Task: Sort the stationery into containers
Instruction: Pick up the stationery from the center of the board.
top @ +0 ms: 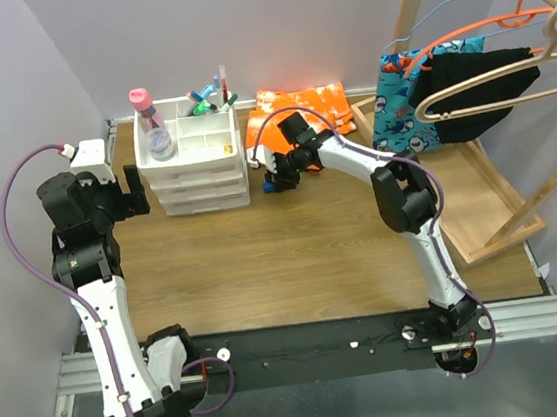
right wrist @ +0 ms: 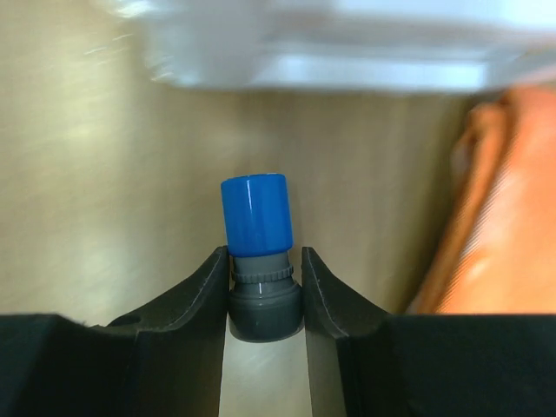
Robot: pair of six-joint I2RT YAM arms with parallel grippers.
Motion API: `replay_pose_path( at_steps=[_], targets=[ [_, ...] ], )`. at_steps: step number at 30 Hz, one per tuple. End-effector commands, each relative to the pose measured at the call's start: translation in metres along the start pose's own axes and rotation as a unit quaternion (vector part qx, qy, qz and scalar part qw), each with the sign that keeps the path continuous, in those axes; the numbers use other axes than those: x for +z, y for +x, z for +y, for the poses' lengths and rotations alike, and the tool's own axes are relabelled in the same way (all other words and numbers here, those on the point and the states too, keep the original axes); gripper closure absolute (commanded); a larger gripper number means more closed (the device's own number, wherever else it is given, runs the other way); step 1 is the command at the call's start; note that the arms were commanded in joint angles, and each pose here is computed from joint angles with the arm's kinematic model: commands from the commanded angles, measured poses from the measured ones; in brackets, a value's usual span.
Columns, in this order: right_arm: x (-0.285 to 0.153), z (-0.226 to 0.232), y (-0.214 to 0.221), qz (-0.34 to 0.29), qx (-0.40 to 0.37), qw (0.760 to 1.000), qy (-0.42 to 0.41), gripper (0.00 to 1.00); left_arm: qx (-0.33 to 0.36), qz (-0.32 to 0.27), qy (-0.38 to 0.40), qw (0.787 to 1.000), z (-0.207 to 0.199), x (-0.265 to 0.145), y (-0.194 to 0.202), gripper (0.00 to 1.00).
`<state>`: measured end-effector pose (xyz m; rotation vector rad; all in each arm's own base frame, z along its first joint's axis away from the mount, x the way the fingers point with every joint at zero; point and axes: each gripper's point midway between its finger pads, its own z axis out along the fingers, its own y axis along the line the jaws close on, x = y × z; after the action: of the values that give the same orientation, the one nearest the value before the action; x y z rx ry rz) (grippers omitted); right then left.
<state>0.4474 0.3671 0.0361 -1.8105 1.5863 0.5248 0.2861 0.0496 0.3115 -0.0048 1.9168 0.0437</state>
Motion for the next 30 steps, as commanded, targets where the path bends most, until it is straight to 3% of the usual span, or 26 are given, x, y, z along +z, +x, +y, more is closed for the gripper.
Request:
replay_pose_path(
  at_steps=[1, 6, 11, 15, 16, 18, 19, 20, 22, 24, 25, 30],
  targets=[
    [-0.042, 0.032, -0.027, -0.019, 0.057, 0.998, -0.009, 0.77, -0.008, -0.023, 0.017, 1.000, -0.008, -0.007, -0.008, 0.01],
    [-0.070, 0.065, -0.058, -0.087, 0.176, 0.980, -0.026, 0.78, -0.012, -0.035, 0.047, 0.998, -0.020, -0.012, -0.016, 0.01],
    [-0.100, 0.070, -0.099, -0.168, 0.242, 0.956, -0.008, 0.79, -0.005, -0.044, 0.106, 0.993, -0.043, -0.017, -0.024, 0.01],
    [-0.134, 0.059, -0.138, -0.219, 0.245, 0.944, 0.013, 0.80, -0.004, -0.035, 0.203, 0.979, -0.080, -0.027, -0.020, 0.01],
    [-0.147, 0.055, -0.152, -0.235, 0.237, 0.942, 0.020, 0.80, -0.006, -0.029, 0.257, 0.966, -0.098, -0.032, -0.014, 0.03],
    [-0.171, 0.051, -0.179, -0.266, 0.225, 0.937, 0.028, 0.81, -0.009, -0.026, 0.312, 0.950, -0.116, -0.037, -0.008, 0.14],
    [-0.179, 0.049, -0.188, -0.275, 0.222, 0.935, 0.033, 0.81, -0.012, -0.029, 0.367, 0.930, -0.132, -0.044, -0.006, 0.18],
    [-0.191, 0.045, -0.205, -0.294, 0.219, 0.930, 0.034, 0.82, -0.019, -0.032, 0.391, 0.919, -0.139, -0.047, -0.006, 0.34],
    [-0.203, 0.044, -0.223, -0.312, 0.215, 0.925, 0.034, 0.82, -0.053, -0.034, 0.421, 0.905, -0.148, -0.048, -0.011, 0.49],
    [-0.213, 0.045, -0.244, -0.331, 0.218, 0.918, 0.024, 0.83, -0.062, -0.038, 0.443, 0.893, -0.153, -0.049, -0.014, 0.79],
    [-0.215, 0.045, -0.249, -0.336, 0.217, 0.916, 0.023, 0.83, -0.064, -0.042, 0.445, 0.892, -0.153, -0.048, -0.017, 1.00],
    [-0.211, 0.068, -0.285, -0.351, 0.190, 0.917, -0.003, 0.83, -0.064, -0.043, 0.461, 0.884, -0.160, -0.050, -0.020, 1.00]
  ],
)
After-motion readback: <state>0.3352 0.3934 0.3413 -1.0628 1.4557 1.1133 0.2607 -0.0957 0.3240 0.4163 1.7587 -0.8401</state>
